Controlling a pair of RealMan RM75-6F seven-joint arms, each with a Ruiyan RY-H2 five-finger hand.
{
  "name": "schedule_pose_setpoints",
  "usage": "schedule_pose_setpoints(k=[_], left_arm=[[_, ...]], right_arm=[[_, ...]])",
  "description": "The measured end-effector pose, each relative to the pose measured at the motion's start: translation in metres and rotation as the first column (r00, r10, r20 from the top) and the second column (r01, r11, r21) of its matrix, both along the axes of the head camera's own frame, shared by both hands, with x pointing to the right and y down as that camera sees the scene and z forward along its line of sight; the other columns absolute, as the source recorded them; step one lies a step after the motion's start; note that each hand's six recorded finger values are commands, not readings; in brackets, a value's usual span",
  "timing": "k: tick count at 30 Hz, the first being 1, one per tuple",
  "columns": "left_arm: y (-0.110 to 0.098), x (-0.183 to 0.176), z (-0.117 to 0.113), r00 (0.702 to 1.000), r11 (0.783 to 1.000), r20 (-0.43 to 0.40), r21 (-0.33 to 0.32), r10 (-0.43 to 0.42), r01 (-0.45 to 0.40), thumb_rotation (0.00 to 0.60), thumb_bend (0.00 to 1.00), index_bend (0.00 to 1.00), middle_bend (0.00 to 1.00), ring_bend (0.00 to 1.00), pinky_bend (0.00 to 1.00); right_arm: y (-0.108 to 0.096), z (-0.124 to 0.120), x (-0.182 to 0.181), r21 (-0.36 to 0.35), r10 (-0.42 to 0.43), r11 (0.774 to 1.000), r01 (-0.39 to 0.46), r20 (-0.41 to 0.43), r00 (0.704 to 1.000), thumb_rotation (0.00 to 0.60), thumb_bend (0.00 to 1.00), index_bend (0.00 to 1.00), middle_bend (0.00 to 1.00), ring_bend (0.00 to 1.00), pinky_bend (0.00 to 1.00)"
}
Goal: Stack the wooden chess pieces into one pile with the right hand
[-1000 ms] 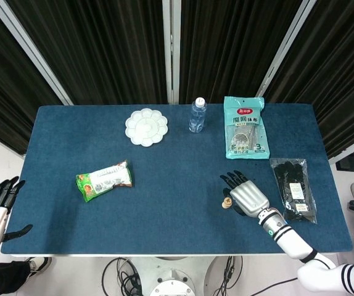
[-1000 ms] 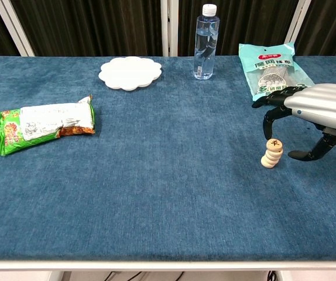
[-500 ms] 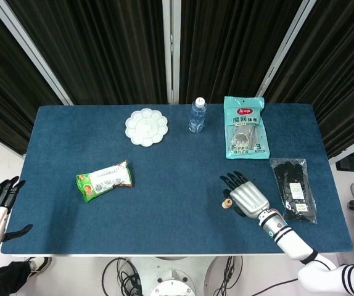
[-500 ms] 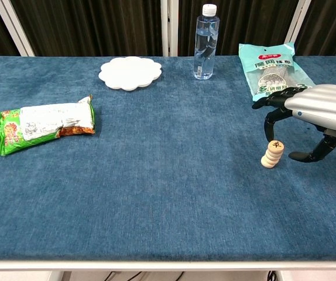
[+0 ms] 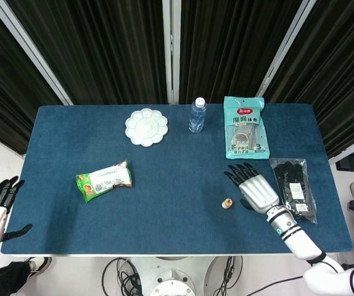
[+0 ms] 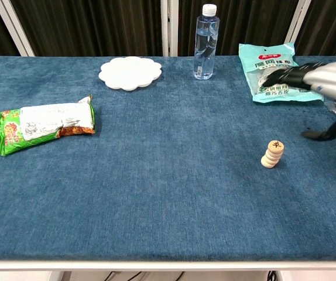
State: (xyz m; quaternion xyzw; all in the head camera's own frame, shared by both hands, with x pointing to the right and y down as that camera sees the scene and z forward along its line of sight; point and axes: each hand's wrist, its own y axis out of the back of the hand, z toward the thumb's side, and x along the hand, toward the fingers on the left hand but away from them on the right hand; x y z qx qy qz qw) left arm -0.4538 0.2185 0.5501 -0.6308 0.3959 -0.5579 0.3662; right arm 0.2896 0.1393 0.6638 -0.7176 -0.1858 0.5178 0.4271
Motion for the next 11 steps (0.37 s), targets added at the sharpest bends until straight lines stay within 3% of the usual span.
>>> schedule_pose_setpoints(k=[6, 11], left_arm=[[-0.001, -0.002, 0.000, 1.000, 1.000, -0.004, 0.003, -0.007, 0.007, 0.600, 0.00, 0.07, 0.00, 0.00, 0.00], [-0.002, -0.006, 0.001, 1.000, 1.000, 0.002, 0.004, -0.019, 0.019, 0.600, 0.00, 0.07, 0.00, 0.00, 0.00]], right_arm=[[-0.002, -0.037, 0.051, 0.140, 0.129, 0.983, -0.121, -0.047, 0.991, 0.600, 0.19, 0.00, 0.00, 0.00, 0.00], [0.016, -0.071, 0.112, 0.240, 0.308, 0.929, -0.283, -0.074, 0.949, 0.600, 0.18, 0.00, 0.00, 0.00, 0.00]])
